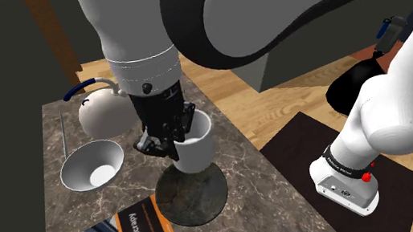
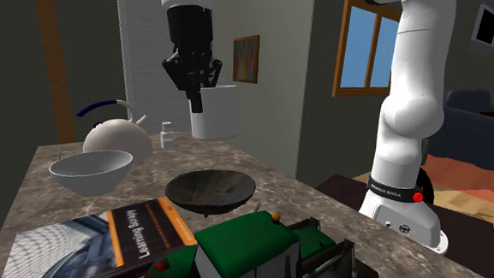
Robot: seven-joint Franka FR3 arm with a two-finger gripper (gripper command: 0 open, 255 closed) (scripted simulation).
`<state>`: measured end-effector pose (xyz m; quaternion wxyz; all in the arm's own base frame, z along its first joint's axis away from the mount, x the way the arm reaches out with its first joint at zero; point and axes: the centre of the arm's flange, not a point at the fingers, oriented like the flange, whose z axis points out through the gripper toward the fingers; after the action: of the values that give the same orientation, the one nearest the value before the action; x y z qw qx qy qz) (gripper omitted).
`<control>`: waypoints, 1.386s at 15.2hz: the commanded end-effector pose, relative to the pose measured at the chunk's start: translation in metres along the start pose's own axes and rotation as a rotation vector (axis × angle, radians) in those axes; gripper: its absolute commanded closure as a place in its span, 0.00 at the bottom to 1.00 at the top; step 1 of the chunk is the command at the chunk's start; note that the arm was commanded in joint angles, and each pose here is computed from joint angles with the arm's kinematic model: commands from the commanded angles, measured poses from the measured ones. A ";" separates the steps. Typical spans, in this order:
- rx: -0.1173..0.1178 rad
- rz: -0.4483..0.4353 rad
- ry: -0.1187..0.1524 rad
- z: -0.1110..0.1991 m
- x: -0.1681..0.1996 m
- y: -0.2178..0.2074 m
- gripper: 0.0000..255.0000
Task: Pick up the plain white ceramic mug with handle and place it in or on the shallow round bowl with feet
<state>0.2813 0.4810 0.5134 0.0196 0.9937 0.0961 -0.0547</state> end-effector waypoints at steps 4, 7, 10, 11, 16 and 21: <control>0.000 0.002 0.000 0.015 -0.010 -0.024 1.00; 0.000 0.002 0.000 0.031 -0.008 -0.025 1.00; 0.000 0.002 0.000 0.046 -0.006 -0.025 1.00; 0.000 0.002 0.000 0.052 -0.006 -0.026 1.00; 0.000 0.002 0.000 0.078 -0.003 -0.026 1.00; 0.000 0.002 0.000 0.093 -0.001 -0.027 1.00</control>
<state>0.2656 0.5022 0.4217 0.0197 0.9937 0.0951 -0.0551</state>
